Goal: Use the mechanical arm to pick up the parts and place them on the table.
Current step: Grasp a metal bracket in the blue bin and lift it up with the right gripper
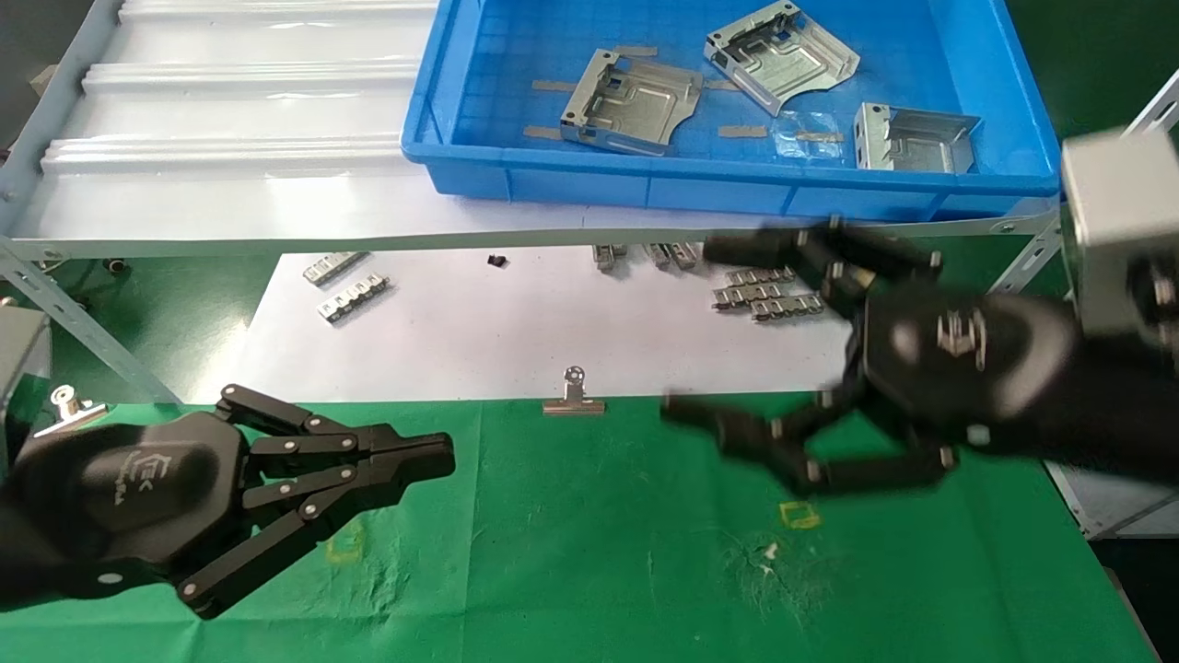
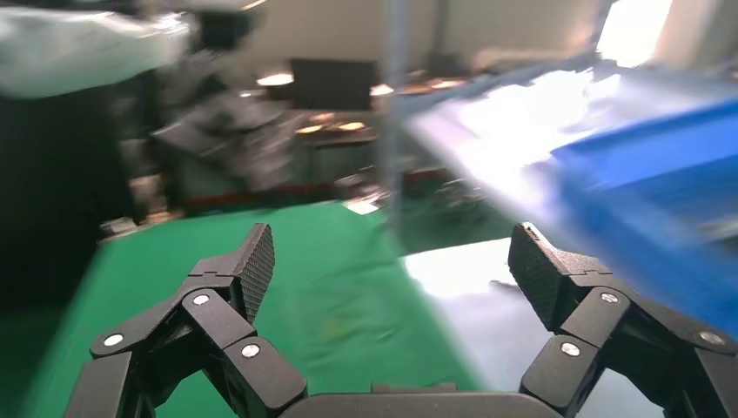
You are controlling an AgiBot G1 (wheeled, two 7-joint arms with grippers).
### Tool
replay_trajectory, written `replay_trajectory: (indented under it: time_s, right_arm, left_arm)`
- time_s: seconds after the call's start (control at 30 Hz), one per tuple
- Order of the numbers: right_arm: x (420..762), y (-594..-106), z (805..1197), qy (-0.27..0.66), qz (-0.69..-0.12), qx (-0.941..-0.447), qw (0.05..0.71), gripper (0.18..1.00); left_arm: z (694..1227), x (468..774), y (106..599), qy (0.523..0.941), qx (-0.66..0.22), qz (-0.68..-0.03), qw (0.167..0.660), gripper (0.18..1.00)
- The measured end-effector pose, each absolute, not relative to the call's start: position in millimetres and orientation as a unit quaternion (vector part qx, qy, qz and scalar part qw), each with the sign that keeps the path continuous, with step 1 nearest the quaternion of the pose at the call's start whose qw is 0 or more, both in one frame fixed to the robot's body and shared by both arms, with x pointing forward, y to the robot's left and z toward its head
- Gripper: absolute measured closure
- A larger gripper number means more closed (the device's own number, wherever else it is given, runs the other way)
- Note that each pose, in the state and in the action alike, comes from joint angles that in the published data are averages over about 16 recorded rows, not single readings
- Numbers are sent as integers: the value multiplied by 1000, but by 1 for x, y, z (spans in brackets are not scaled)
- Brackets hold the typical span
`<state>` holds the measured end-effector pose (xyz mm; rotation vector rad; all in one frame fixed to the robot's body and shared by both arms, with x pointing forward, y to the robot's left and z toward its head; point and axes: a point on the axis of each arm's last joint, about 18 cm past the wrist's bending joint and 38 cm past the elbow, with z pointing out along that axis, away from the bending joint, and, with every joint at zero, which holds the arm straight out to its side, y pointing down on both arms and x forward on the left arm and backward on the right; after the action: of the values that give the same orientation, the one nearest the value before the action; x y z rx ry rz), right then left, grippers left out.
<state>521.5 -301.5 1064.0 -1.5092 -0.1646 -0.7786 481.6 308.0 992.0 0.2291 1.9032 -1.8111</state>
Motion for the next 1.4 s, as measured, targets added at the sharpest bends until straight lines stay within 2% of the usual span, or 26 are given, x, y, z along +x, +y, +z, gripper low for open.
replay_trajectory:
  time_s: [0.3, 0.53, 0.8, 1.1, 1.4]
  right_arm:
    - [598, -295, 1159, 22, -444, -613, 654, 179]
    - [657, -290, 1197, 117, -494, -592, 625, 179]
    - [702, -286, 1203, 193, -526, -601, 570, 180]
    - [724, -281, 1194, 231, -537, -617, 526, 202]
    - [734, -278, 1190, 246, -551, -616, 507, 296]
  left_arm:
    - [992, 482, 308, 699, 84, -665, 250, 989]
    - [992, 482, 308, 699, 84, -665, 250, 994]
    - [992, 482, 308, 699, 84, -665, 250, 994]
    - [992, 482, 308, 699, 84, -665, 250, 994]
    - [992, 482, 308, 699, 84, -665, 250, 989]
